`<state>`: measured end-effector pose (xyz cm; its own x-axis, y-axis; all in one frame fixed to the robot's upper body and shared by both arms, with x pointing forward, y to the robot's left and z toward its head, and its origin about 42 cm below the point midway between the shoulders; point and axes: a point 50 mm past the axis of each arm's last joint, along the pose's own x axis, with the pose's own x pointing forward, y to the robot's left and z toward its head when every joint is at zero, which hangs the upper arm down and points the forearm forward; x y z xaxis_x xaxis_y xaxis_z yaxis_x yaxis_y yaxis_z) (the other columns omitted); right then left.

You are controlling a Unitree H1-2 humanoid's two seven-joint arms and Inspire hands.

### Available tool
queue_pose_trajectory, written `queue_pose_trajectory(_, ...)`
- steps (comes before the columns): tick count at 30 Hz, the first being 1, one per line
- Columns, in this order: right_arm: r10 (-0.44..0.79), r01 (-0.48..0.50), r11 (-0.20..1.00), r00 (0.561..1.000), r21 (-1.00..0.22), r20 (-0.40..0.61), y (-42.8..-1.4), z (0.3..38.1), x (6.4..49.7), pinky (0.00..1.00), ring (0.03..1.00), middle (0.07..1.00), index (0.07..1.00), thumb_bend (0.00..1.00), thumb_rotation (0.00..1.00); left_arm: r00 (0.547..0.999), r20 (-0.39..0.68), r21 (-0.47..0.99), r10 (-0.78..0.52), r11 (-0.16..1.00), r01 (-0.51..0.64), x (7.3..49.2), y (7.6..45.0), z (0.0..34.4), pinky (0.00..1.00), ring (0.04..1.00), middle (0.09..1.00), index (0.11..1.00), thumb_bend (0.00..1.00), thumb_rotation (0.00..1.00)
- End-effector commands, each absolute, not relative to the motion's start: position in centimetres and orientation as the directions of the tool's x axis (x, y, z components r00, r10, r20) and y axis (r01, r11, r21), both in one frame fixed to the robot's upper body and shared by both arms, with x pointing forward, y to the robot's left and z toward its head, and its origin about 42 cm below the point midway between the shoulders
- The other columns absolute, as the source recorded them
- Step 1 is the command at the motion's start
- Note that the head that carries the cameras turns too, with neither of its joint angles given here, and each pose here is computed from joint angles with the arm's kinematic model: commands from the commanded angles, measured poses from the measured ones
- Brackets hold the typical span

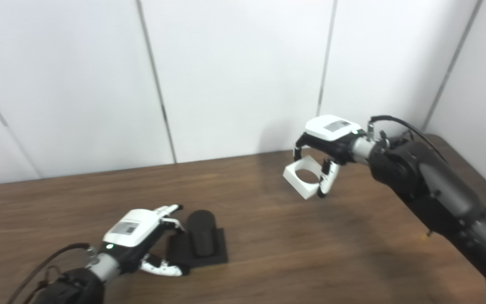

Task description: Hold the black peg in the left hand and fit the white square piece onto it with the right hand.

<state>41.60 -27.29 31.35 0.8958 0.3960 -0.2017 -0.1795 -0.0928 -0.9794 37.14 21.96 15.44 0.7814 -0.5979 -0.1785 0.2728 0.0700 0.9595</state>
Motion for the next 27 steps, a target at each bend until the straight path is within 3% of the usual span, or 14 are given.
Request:
queue_pose_trajectory(1,0.454,-0.077,-0.080,0.885,-0.994,-0.105,-26.2,34.6,41.5,0.91,0.850,0.763,0.478,0.52,0.13,0.702,-0.353,0.909,-0.618,-0.050,0.414,34.6,20.6,11.3,0.87,0.940,0.956,0.493,0.52,0.07)
queue_pose_trajectory(10,0.566,-0.053,-0.056,0.821,-0.997,-0.076,-22.6,34.6,40.5,0.85,0.829,0.742,0.478,0.52,0.13,0.707,-0.357,0.911,-0.610,-0.059,0.409,34.9,19.4,11.4,0.87,0.948,0.965,0.493,0.52,0.07)
queue_pose_trajectory(27,0.706,-0.073,0.015,0.707,-0.997,-0.041,-15.4,34.5,39.0,0.87,0.836,0.747,0.476,0.52,0.13,0.706,-0.349,0.912,-0.616,-0.049,0.408,34.7,18.6,11.4,0.87,0.942,0.961,0.492,0.52,0.07)
